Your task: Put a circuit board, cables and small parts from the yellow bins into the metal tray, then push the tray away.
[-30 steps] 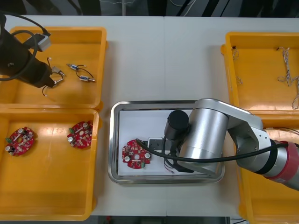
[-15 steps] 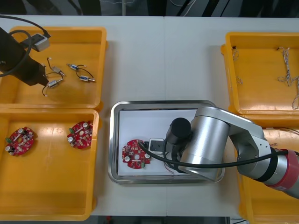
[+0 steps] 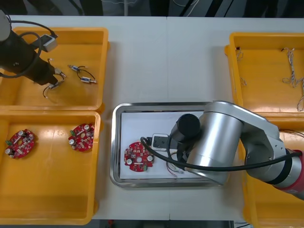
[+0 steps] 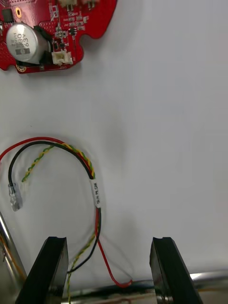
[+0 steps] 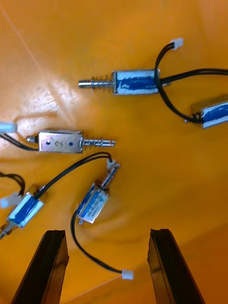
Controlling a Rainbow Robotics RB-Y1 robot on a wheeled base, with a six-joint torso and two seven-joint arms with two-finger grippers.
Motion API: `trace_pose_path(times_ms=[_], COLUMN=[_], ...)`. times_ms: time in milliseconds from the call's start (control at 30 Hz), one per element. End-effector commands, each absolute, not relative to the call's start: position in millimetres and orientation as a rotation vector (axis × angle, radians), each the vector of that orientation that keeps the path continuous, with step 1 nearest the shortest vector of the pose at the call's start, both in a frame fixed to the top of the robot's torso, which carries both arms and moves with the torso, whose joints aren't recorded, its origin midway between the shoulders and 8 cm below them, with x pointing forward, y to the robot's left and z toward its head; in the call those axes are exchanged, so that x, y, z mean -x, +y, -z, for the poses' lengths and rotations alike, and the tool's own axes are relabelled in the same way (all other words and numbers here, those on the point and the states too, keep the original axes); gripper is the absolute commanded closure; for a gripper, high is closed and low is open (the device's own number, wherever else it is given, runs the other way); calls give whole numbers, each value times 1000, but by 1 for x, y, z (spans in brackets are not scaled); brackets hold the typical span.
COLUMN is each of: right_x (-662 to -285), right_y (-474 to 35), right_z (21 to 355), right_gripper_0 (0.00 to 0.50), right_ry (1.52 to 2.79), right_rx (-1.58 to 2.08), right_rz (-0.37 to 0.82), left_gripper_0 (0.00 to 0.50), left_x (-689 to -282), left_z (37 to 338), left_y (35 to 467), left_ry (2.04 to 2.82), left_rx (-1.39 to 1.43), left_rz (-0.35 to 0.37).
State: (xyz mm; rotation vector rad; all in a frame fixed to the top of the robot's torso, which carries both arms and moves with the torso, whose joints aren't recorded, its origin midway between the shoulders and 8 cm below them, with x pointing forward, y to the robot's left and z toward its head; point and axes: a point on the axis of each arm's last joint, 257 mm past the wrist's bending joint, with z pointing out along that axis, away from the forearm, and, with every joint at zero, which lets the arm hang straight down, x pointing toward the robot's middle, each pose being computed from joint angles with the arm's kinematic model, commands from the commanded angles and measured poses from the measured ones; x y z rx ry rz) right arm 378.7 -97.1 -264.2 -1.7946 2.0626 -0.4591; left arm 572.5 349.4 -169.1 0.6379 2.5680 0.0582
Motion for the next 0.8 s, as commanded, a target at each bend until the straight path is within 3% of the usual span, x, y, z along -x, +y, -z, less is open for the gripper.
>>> trace_pose_path(times_ms=[33,167,433,800], right_x=[-385,-388,-410,-434], right_y=[-93,-107,-121,-199], right_z=[216,191,123,63], right_gripper_0=[0,0,0,0], right_ry=[2020,2057,2058,2173], right_rx=[1715,1670,1525,1284], right_rz=[474,471,338,305], left_gripper_0=[0,0,0,0], left_x=[-592,-592,-597,-603], left_z=[150,154,164,175], left_y=[331,333,339,338], left_ry=[2434,2440,2442,2430], left_rx=[-912,-914,-893,-905], left_rz=[-169,-180,-176,-199])
